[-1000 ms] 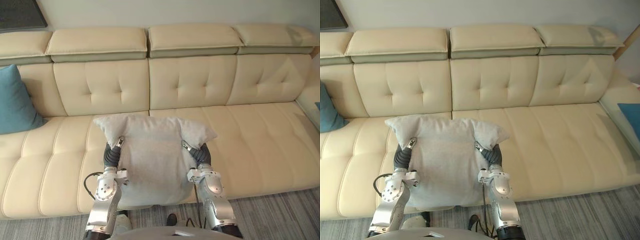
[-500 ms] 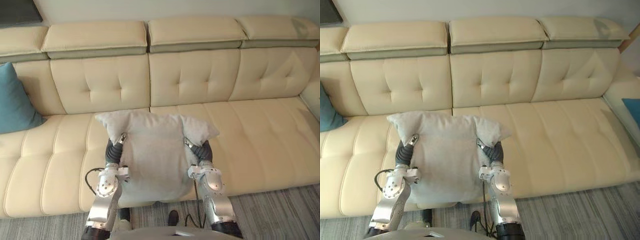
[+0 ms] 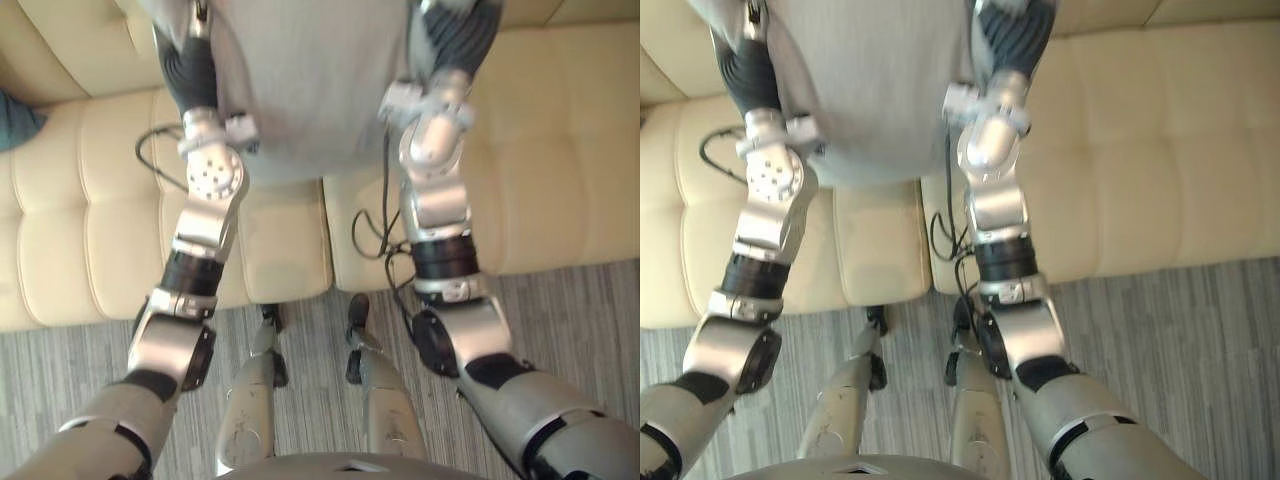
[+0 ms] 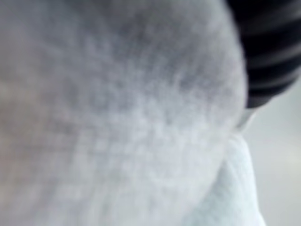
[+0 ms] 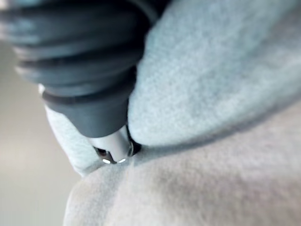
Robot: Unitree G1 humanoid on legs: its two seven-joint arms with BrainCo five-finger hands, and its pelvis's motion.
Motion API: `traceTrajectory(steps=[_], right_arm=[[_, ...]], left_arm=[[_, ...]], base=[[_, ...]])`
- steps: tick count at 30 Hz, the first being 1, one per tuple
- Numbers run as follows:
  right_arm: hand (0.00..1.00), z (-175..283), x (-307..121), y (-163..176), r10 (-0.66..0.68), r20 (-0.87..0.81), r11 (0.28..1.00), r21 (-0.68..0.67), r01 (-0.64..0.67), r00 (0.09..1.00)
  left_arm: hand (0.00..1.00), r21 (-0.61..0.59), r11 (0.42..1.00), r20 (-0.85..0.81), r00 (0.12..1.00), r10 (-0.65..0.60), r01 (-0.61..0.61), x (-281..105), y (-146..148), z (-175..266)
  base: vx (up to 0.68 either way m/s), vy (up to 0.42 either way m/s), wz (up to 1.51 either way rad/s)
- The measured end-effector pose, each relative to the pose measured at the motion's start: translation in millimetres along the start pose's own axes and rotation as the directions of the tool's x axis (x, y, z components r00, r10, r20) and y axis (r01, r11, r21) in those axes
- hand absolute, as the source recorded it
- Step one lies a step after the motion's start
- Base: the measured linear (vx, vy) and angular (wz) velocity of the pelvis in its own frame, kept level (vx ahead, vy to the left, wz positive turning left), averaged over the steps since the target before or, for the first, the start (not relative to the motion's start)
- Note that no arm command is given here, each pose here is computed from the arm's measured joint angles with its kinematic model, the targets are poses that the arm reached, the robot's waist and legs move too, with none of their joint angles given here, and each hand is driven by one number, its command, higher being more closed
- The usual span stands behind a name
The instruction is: Pick up cushions and gather them together orderly.
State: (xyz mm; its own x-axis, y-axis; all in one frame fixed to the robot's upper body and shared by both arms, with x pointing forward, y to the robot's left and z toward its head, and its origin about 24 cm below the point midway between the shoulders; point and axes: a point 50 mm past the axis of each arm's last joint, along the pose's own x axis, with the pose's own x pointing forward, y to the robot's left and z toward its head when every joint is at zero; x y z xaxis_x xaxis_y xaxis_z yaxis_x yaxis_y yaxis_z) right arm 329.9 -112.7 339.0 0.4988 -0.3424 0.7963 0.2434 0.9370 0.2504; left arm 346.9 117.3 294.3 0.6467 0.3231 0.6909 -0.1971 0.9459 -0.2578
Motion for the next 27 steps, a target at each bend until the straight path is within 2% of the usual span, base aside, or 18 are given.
traceTrajectory(steps=[4, 11, 12, 16, 19, 23, 27], right_arm=[[1.00, 18, 18, 2, -0.064, 0.055, 0.997, 0.035, 0.062, 0.996], [1.00, 28, 36, 11, -0.079, 0.058, 0.996, 0.032, 0.078, 0.995], [0.00, 30, 41, 12, -0.085, 0.056, 0.996, 0.038, 0.083, 0.995], [0.00, 26, 48, 12, -0.104, 0.001, 0.992, 0.073, 0.104, 0.995], [0.00, 34, 55, 9, -0.117, 0.007, 0.986, 0.118, 0.116, 0.993], [0.00, 36, 62, 0, -0.134, -0.021, 0.970, 0.204, 0.136, 0.991], [0.00, 33, 67, -8, -0.131, -0.029, 0.972, 0.192, 0.134, 0.991]], left_arm=[[1.00, -0.034, 0.999, 0.035, 0.999, 0.008, -0.007, 17, -12, 15], [1.00, -0.081, 0.996, 0.025, 0.999, 0.040, -0.038, 31, -18, 23], [0.00, -0.095, 0.995, 0.019, 0.999, 0.044, -0.042, 32, -17, 23], [0.00, -0.131, 0.989, -0.037, 0.997, 0.069, -0.073, 33, -17, 16], [0.00, -0.163, 0.983, -0.019, 0.997, 0.079, -0.081, 41, -15, 26], [0.00, -0.153, 0.985, 0.005, 0.996, 0.087, -0.085, 53, -4, 32], [0.00, -0.075, 0.994, 0.036, 0.996, 0.086, -0.084, 66, 16, 36]], base=[[0.03, -0.009, 0.09], [0.03, -0.009, 0.08], [0.00, 0.009, 0.09], [-0.03, -0.007, 0.15], [-0.08, -0.051, 0.16], [-0.07, -0.064, 0.04], [-0.06, -0.087, 0.02]])
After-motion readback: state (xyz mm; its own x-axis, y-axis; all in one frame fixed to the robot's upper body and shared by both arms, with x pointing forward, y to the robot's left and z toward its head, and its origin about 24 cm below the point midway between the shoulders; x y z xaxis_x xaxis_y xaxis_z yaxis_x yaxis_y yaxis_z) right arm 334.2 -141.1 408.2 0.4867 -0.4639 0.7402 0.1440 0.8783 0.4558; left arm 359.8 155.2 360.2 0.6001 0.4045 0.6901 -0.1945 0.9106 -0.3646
